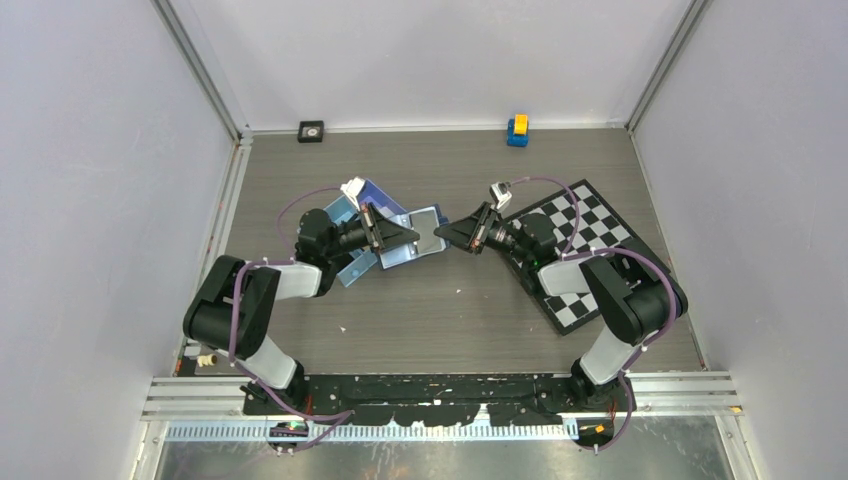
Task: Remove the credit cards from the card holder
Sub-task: Remove the credit card from the card holder.
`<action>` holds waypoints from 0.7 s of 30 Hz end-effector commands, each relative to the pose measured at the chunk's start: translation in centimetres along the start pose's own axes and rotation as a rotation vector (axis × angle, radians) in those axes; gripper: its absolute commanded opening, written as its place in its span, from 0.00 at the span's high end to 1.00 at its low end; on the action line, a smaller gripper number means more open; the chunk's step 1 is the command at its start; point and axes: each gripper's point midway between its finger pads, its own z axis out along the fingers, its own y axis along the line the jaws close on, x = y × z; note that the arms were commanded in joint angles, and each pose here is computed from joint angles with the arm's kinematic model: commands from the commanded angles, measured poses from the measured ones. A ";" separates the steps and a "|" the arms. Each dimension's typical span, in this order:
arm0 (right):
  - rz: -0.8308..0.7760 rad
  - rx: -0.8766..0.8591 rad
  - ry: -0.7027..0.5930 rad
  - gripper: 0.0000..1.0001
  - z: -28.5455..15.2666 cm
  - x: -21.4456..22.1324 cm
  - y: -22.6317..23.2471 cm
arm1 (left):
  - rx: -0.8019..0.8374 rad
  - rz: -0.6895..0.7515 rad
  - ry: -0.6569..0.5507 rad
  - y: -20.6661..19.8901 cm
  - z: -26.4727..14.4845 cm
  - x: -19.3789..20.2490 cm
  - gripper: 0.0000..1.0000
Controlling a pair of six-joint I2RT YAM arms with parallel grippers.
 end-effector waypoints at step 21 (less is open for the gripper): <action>-0.104 -0.012 0.038 0.61 1.9 -0.7 1.7 | 0.019 0.041 0.022 -0.3 0.7 -0.6 1.00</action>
